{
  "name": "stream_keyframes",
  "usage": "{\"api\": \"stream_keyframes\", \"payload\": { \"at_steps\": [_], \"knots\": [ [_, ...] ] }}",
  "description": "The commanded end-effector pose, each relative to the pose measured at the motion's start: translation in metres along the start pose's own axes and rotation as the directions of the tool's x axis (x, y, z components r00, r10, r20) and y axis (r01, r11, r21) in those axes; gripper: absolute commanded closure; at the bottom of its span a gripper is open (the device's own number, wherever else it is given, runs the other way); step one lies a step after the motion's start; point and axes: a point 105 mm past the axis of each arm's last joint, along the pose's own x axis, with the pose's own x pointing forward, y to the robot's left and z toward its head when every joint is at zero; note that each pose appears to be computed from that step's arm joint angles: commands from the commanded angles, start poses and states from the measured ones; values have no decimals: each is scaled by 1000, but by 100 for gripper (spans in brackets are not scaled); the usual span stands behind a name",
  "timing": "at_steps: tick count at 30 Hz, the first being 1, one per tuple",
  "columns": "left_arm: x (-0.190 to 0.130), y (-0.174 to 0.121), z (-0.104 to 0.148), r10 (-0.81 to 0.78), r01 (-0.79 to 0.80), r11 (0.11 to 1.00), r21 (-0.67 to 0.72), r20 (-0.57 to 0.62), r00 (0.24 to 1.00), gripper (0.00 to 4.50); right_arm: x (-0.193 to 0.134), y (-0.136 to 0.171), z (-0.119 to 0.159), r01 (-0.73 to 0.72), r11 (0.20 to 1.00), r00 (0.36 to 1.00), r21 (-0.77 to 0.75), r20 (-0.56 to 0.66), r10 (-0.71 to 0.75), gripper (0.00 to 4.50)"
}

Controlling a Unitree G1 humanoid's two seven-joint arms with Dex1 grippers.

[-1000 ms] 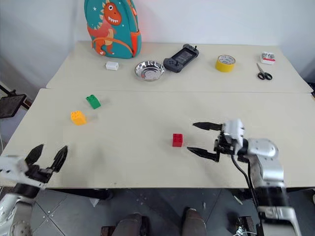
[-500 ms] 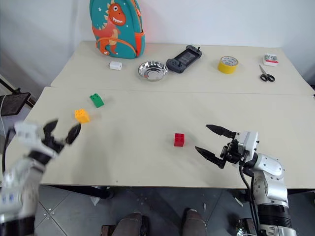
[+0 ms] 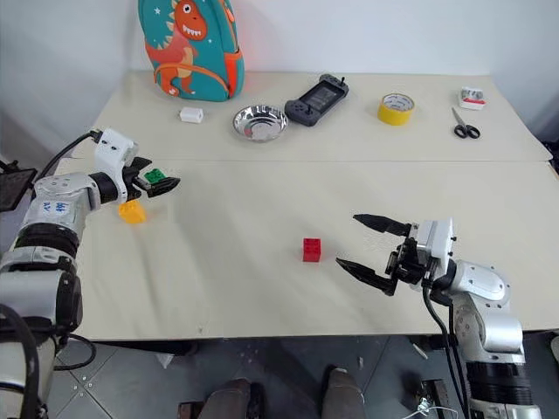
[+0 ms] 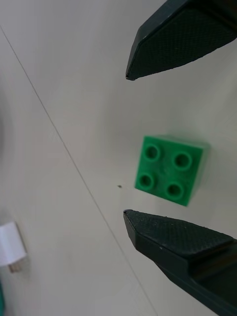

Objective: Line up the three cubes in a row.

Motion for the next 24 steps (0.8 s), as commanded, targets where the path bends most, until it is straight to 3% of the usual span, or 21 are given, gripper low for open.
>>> {"api": "stream_keyframes", "payload": {
  "at_steps": [1,9,13,20,24],
  "knots": [
    [-2,6,7,17,-17,999,36,2,1000,0,-2,2,16,9,999,1000,-37,18,-9,1],
    [2,4,-1,30,-31,999,-17,-42,999,0,-7,3,16,36,998,999,-44,-11,-36,1],
    [5,1,-2,28,-29,999,-30,-33,999,88,-8,3,16,38,998,999,-45,-18,-39,0],
    [8,-4,2,8,-8,999,-54,11,1000,304,-8,4,13,35,998,999,-43,-27,-36,0],
    [4,-8,20,-61,68,996,-54,115,991,304,-7,3,13,33,999,999,-43,-28,-34,0]
  ]
}}
